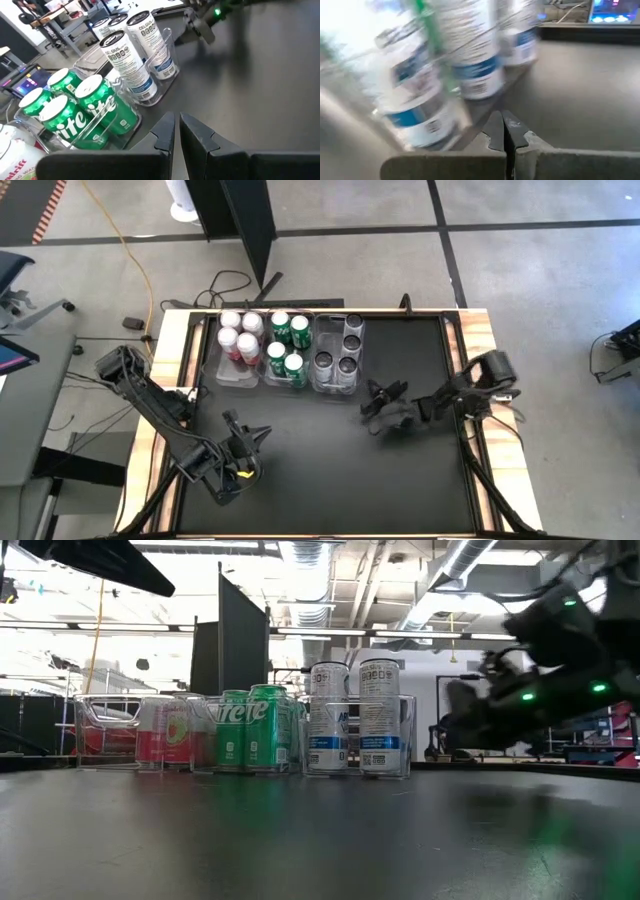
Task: Sort soda cans
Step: Move the bottom transparent bin to the right side of the top left transparent bin, then adjust the transparent bins
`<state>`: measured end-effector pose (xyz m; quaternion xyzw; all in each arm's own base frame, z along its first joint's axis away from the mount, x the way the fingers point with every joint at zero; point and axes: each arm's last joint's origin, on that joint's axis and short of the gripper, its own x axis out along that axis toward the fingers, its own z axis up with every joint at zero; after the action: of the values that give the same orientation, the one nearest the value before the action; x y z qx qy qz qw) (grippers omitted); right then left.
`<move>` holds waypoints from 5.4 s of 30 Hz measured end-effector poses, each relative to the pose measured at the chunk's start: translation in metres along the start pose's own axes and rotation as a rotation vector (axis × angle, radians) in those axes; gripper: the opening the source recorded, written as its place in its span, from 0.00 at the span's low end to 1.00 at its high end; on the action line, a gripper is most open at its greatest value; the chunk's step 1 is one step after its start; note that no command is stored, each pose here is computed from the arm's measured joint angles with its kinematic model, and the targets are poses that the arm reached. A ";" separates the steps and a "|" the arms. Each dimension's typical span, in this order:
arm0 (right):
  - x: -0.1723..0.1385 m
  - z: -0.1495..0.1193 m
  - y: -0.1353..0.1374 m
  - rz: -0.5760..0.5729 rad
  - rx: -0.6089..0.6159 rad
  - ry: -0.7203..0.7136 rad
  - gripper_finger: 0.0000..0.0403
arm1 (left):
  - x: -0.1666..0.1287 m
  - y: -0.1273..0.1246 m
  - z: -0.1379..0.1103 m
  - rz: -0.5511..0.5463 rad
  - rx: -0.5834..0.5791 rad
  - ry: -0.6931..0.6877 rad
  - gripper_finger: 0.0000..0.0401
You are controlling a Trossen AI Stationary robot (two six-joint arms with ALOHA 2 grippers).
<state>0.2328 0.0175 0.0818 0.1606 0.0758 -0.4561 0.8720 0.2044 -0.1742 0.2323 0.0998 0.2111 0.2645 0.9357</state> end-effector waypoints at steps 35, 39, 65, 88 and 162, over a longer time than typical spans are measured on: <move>0.096 0.087 -0.083 0.284 -0.242 0.254 0.00 | 0.005 0.011 0.011 0.012 -0.010 -0.003 0.06; 0.112 0.083 -0.077 0.277 -0.243 0.302 0.00 | 0.000 0.014 0.016 -0.007 -0.027 -0.019 0.06; 0.146 0.097 -0.078 0.262 -0.160 0.310 0.00 | -0.002 0.013 0.018 -0.018 -0.015 -0.028 0.06; 0.168 0.103 -0.073 0.228 -0.114 0.336 0.00 | -0.002 0.013 0.018 -0.018 -0.010 -0.028 0.06; -0.029 0.074 0.045 0.388 -0.346 -0.028 0.00 | 0.031 0.108 -0.083 0.160 -0.316 0.344 0.00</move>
<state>0.2517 0.0381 0.1688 0.0144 0.1085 -0.2627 0.9587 0.1425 -0.0605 0.1797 -0.0779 0.3147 0.3808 0.8660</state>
